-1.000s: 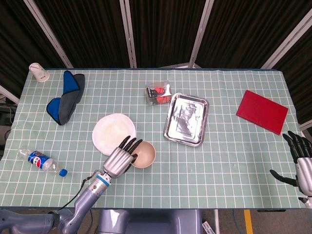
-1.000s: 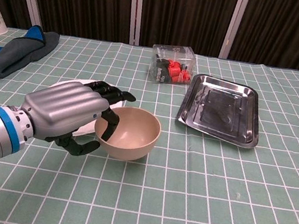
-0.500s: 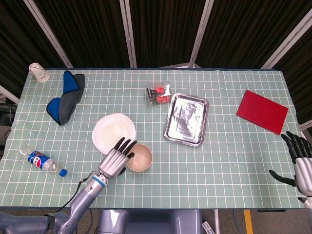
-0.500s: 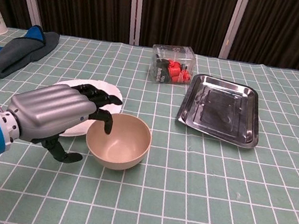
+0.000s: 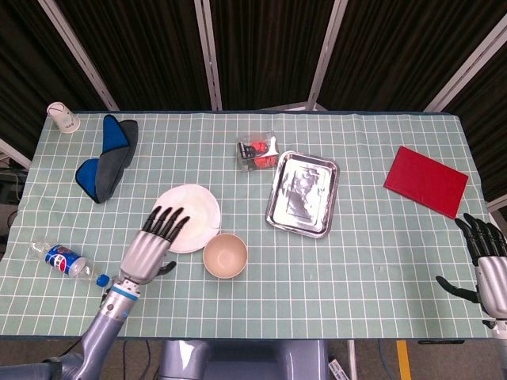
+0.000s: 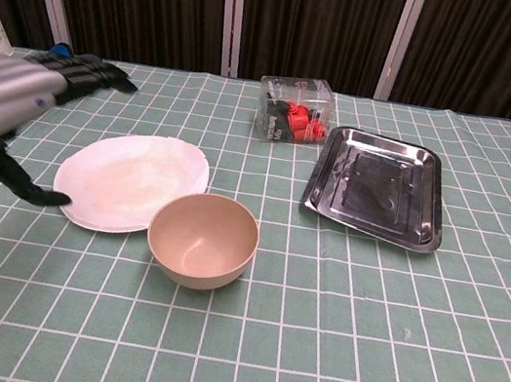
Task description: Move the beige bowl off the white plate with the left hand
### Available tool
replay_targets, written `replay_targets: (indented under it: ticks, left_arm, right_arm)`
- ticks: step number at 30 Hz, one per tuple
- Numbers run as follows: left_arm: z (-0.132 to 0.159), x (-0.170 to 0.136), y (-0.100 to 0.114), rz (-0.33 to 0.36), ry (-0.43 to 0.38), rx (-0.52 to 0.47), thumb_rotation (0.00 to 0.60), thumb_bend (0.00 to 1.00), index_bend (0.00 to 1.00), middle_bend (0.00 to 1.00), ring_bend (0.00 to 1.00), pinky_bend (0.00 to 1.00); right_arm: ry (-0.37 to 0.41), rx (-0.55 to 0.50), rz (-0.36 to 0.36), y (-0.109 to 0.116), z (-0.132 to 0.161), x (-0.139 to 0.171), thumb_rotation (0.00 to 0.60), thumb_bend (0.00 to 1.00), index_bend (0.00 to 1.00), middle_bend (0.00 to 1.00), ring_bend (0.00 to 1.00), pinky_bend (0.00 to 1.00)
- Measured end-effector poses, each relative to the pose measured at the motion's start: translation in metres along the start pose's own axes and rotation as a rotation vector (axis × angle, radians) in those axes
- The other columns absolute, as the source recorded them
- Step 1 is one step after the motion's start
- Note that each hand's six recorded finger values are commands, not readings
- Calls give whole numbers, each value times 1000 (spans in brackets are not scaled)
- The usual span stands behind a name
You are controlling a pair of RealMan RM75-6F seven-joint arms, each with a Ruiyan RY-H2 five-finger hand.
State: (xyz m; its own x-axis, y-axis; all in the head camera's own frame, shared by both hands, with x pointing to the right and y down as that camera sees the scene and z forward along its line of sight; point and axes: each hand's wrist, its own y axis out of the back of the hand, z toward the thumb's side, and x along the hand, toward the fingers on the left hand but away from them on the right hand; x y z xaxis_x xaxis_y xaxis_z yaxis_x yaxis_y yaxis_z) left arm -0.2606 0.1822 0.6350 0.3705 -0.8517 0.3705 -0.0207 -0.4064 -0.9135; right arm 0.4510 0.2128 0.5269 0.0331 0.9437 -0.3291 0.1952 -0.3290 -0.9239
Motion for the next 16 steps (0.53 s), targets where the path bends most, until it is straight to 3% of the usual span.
replay_targets:
  ticks: [7,11,16]
  left_arm:
    - [-86,-66,42,138,274,14,600,129,0,0,0,0]
    - [-110,-104,54,186,369,19,600,128,0,0,0,0]
    - [-125,-129,55,180,427,-10,600,129,0,0,0,0]
  right_arm:
    - [15,34,21,-9,6,-1,600,37,36,0,0,0]
    - [22,44,29,-13,9,-1,600,35,36,0,0,0]
    - [25,43,28,-14,10,-1,600,36,30,0,0,0]
